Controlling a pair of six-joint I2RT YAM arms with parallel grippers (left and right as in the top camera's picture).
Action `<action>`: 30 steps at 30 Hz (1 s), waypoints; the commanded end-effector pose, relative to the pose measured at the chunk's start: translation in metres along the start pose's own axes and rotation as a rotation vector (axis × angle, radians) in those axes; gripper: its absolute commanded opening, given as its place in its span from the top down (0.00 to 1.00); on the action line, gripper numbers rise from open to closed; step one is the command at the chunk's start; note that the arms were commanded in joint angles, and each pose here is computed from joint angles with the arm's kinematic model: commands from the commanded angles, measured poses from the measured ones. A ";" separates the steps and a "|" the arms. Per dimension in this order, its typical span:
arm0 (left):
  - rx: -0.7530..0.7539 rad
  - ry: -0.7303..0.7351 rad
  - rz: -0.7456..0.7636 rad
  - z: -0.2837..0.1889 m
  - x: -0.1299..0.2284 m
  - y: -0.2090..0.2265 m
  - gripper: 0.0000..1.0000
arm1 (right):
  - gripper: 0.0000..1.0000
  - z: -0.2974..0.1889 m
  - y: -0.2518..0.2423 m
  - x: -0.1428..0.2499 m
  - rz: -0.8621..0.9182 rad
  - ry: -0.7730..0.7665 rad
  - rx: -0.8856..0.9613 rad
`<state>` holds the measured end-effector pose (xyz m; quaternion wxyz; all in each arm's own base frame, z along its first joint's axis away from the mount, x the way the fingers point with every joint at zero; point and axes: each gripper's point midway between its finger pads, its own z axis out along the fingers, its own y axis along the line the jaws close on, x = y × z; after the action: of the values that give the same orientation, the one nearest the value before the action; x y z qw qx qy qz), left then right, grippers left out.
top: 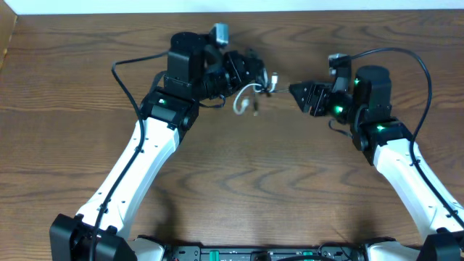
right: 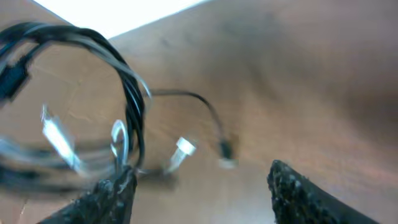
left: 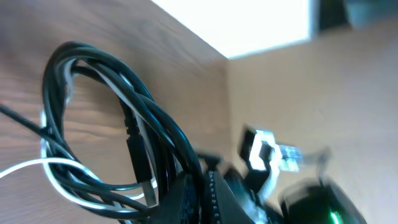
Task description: Untangle cables
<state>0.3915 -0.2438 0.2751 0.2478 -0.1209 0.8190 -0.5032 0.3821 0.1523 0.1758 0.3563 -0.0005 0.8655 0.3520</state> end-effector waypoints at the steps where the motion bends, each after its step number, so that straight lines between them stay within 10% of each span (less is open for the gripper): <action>1: -0.155 -0.182 -0.044 -0.004 -0.027 0.025 0.92 | 0.32 -0.012 -0.018 -0.001 -0.001 -0.011 0.129; 8: -0.511 -0.234 0.275 -0.007 -0.014 0.074 0.93 | 0.27 -0.049 -0.059 0.005 0.027 -0.028 0.410; 18: -0.656 0.102 0.414 0.058 0.072 0.138 0.92 | 0.24 -0.088 -0.087 -0.002 0.098 -0.078 0.518; 25: -0.631 0.149 0.515 0.066 0.086 0.132 0.34 | 0.23 -0.091 -0.092 0.004 0.117 -0.056 0.536; 30: -0.609 0.078 0.546 0.049 0.062 0.114 0.23 | 0.23 -0.091 -0.092 0.004 0.117 -0.056 0.536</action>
<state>0.3593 -0.2663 0.1078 0.2533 0.0473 0.9534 -0.1567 0.3438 0.0325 0.1567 0.3368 0.1542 0.9186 0.1376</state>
